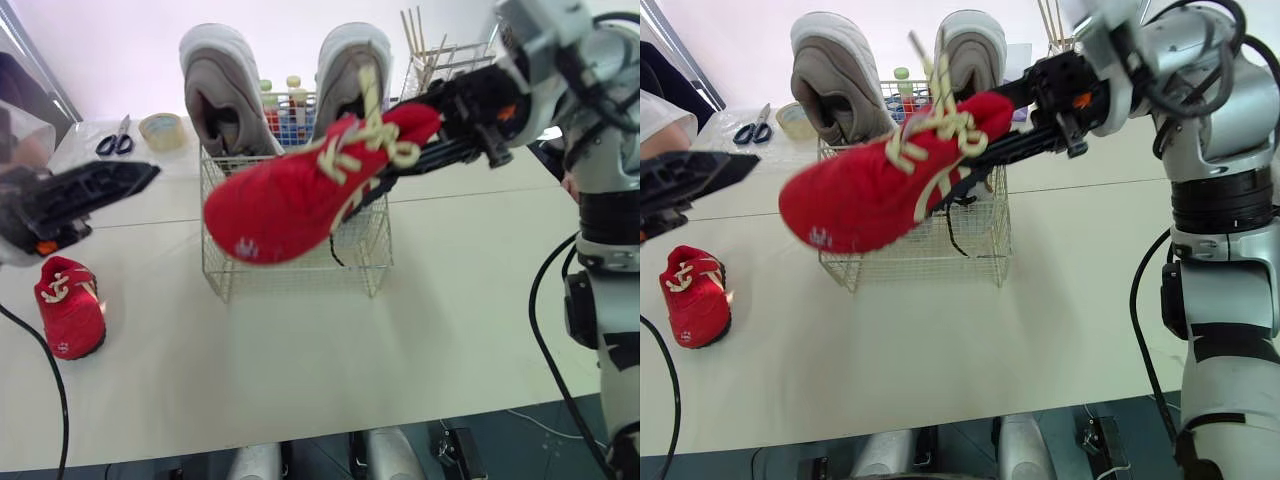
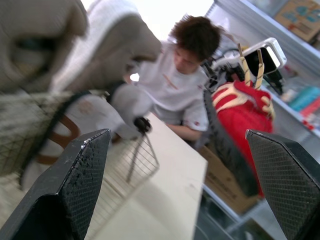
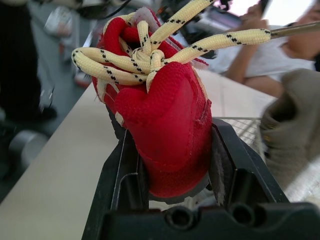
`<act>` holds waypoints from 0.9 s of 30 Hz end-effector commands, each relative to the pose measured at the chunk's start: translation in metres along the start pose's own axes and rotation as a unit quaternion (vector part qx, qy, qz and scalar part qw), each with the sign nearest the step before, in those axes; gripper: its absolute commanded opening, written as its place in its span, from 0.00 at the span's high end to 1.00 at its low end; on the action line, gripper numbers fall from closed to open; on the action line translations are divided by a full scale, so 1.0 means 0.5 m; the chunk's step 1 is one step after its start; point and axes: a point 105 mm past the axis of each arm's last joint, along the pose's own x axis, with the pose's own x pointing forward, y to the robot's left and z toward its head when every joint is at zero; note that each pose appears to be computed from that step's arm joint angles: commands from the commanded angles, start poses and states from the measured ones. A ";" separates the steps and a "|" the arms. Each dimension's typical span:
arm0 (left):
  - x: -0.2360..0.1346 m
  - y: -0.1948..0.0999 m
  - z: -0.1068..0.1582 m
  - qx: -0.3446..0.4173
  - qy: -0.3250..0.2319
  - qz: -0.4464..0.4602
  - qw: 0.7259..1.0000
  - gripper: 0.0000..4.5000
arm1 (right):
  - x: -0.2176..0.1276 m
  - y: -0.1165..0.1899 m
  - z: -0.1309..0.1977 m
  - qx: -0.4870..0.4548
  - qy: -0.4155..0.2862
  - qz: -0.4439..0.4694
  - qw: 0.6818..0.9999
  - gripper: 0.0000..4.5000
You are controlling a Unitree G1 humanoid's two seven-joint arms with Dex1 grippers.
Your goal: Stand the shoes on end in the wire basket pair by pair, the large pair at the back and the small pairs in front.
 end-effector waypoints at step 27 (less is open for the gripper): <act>0.120 -0.004 -0.159 -0.073 -0.010 -0.045 0.996 0.86 | -0.008 0.009 -0.036 0.045 0.004 -0.072 0.996 0.64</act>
